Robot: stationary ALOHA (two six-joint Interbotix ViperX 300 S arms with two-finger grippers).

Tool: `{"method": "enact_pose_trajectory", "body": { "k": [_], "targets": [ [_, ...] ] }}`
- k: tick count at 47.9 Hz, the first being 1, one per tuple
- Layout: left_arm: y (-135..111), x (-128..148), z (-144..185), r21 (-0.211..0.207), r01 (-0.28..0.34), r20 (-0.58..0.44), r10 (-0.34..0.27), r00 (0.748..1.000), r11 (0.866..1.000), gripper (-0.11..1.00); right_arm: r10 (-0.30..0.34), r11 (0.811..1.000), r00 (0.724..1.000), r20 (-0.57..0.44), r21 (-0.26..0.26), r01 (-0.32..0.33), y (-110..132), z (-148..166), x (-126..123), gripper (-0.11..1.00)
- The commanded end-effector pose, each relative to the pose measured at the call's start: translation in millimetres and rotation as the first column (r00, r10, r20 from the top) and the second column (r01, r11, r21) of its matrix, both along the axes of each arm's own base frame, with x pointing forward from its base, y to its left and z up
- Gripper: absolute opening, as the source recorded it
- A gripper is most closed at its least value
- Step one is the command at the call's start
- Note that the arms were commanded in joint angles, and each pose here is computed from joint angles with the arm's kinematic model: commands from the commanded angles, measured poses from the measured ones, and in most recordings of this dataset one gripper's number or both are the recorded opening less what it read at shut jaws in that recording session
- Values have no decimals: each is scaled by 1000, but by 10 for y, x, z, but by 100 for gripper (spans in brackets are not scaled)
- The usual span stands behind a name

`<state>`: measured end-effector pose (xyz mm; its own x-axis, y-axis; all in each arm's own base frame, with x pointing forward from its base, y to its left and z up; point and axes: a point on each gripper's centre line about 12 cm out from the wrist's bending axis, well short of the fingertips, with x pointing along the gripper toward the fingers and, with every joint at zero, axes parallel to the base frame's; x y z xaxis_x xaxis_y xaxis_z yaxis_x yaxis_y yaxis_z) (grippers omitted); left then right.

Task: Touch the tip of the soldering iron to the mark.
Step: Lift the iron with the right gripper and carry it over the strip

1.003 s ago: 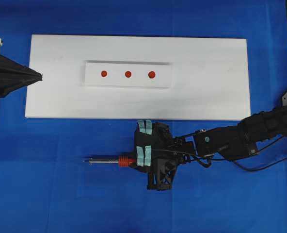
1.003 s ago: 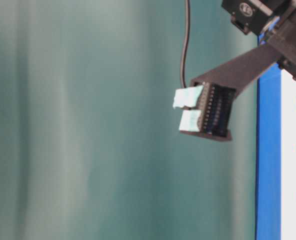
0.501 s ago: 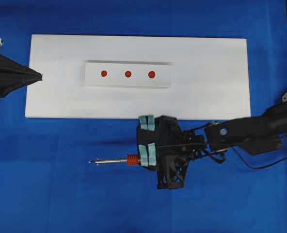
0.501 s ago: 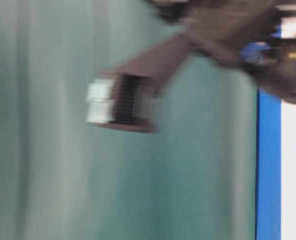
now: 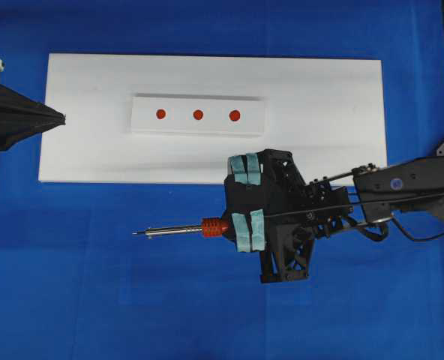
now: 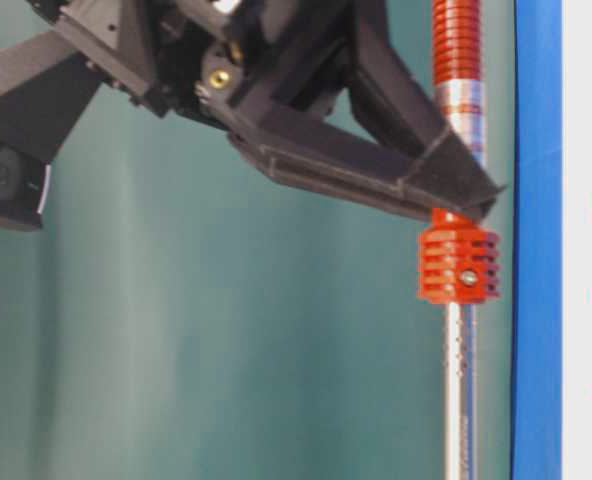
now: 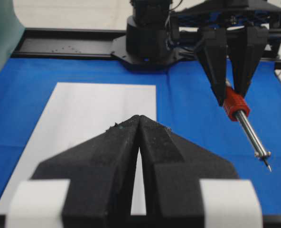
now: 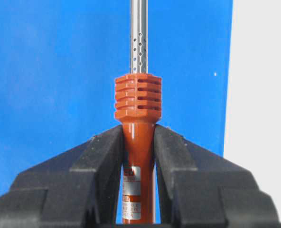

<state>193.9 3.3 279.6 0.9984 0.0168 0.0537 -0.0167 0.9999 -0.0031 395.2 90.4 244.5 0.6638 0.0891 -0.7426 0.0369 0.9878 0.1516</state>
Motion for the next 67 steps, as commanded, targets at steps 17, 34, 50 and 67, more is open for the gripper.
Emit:
{"method": "enact_pose_trajectory", "body": {
  "k": [17,34,50,67],
  "targets": [
    [6,11,57,2,-3,20,3,1000,1000,0,-11,1000,999,38,-11,11,-73,185,3,6],
    [6,14,54,2,-3,18,3,1000,1000,0,-89,988,996,15,-123,91,-660,182,-16,7],
    [6,11,49,2,-3,17,3,1000,1000,0,-136,961,991,13,-240,136,-1377,219,-27,7],
    [6,12,53,2,-3,17,3,1000,1000,0,-155,943,988,8,-297,151,-1746,245,-77,7]
  ]
}}
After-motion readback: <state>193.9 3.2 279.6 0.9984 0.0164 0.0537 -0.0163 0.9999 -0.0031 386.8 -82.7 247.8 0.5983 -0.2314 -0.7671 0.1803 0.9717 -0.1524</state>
